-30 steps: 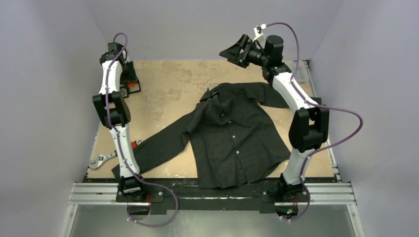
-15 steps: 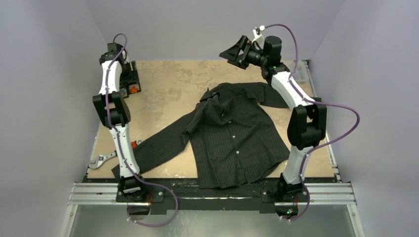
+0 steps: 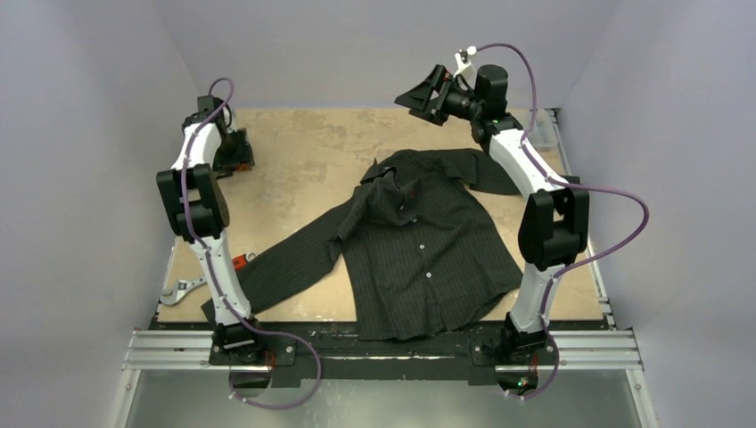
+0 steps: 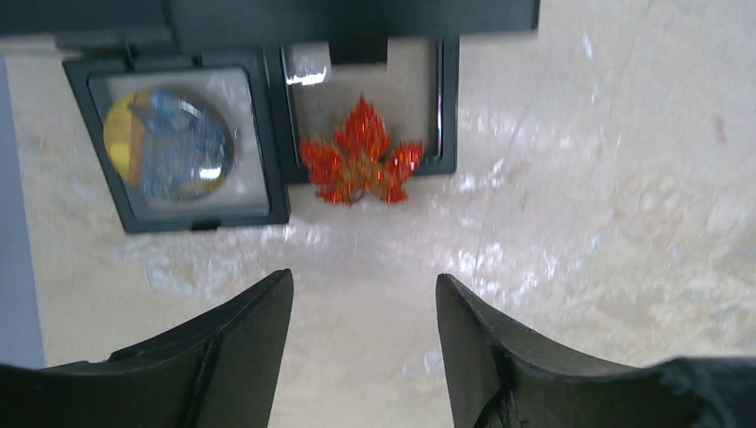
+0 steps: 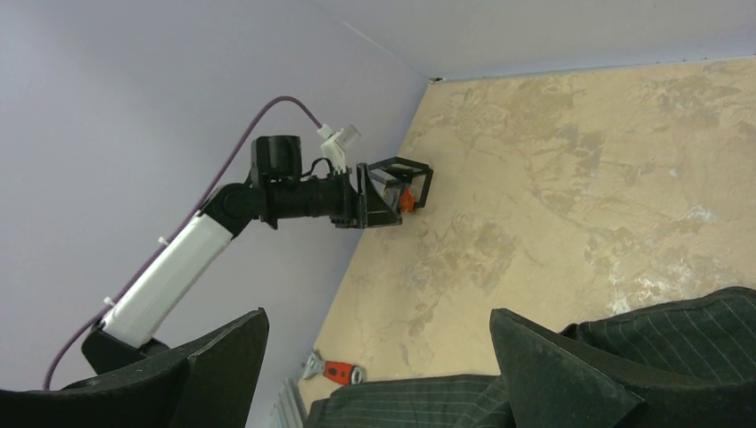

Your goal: Remove the brooch from the garment

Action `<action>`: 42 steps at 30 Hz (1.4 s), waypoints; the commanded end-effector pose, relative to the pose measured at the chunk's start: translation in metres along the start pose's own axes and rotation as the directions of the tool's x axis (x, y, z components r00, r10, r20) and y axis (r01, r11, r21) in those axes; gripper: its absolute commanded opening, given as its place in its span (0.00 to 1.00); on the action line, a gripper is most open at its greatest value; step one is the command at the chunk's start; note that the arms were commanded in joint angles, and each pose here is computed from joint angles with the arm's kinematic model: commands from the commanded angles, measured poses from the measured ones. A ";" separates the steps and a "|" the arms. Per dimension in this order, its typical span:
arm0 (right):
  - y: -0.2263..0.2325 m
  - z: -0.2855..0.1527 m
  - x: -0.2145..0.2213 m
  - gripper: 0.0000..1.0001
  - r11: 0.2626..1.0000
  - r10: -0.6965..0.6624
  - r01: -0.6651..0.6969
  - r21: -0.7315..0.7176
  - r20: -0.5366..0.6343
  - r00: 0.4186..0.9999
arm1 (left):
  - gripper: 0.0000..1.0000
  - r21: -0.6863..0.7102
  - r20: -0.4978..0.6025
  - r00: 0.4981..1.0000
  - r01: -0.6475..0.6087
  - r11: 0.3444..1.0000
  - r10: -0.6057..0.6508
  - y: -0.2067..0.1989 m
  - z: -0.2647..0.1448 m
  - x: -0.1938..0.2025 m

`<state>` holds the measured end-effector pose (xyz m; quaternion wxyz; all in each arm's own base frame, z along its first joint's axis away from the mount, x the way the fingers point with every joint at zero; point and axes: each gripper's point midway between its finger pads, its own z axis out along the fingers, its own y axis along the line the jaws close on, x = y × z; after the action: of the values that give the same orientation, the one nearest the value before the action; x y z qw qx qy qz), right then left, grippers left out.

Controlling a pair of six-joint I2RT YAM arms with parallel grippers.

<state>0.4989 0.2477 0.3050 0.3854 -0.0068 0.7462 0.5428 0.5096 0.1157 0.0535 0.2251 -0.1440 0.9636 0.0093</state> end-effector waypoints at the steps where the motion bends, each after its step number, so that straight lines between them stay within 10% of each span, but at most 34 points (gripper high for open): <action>1: 0.023 -0.006 -0.009 0.99 0.997 -0.043 0.044 -0.062 0.018 0.999 | 0.56 -0.007 0.179 0.983 -0.025 1.000 0.026 0.004 -0.051 -0.030; 9: 0.025 -0.007 -0.008 0.99 0.997 -0.039 0.041 -0.071 0.019 0.999 | 0.21 -0.090 0.049 0.979 -0.195 0.977 0.199 0.019 -0.038 0.003; 21: 0.026 -0.008 -0.009 0.99 0.996 -0.047 0.049 -0.072 0.024 0.999 | 0.09 -0.184 0.085 0.690 -0.698 0.692 0.719 0.002 -0.024 -0.015; 42: 0.025 -0.008 -0.009 0.99 0.996 -0.049 0.051 -0.068 0.023 0.999 | 0.01 -0.126 -0.001 0.406 -0.907 0.403 0.914 -0.005 0.027 0.008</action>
<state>0.4965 0.2500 0.3088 0.3848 -0.0142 0.7382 0.5539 0.5035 0.1131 0.0269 0.1979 0.3481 0.8989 0.1781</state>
